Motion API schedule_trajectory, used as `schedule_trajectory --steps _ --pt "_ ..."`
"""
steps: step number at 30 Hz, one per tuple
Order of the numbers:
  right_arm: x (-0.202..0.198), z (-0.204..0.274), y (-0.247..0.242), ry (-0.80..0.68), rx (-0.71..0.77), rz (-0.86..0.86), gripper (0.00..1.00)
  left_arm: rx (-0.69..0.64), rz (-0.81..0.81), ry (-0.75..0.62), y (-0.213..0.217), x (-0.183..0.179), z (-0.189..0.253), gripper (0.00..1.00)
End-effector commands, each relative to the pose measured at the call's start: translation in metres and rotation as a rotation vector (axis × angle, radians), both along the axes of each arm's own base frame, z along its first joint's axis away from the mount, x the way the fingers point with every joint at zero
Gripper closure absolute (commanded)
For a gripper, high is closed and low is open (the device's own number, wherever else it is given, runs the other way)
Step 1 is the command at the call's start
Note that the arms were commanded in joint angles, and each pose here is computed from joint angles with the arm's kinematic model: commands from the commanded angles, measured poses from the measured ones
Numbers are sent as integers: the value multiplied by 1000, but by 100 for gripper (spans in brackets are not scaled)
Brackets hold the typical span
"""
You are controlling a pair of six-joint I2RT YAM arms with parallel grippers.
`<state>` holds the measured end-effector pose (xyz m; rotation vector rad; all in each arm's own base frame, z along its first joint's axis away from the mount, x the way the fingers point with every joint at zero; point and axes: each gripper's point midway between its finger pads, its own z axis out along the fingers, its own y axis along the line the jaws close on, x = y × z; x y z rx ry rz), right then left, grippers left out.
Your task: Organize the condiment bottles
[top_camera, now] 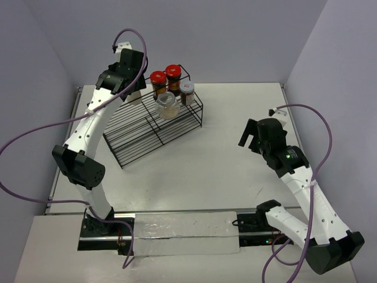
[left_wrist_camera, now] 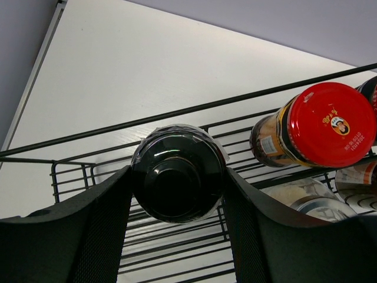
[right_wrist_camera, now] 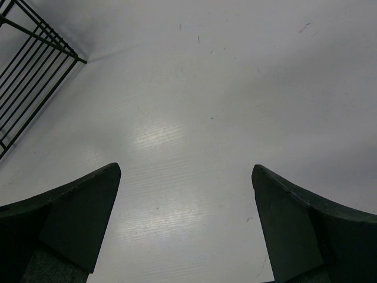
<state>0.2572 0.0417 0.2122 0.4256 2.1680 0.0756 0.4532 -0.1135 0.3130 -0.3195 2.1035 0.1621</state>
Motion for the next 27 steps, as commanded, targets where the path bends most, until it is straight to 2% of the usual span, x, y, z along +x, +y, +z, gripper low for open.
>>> schedule_trajectory --steps 1,8,22,24,27 --pt "4 3 -1 -26 5 -11 0 -55 0 -74 -8 11 6 90" --pt "3 2 -1 -22 5 -12 0 -62 1 -39 -10 11 -24 90" --pt "4 1 0 -20 8 -6 0 -63 11 15 -12 9 -55 90" --pt "4 1 0 -20 7 -6 0 -62 6 21 -13 7 -56 82" --pt "5 2 0 -23 8 -6 0 -74 -14 13 -14 4 -54 49"
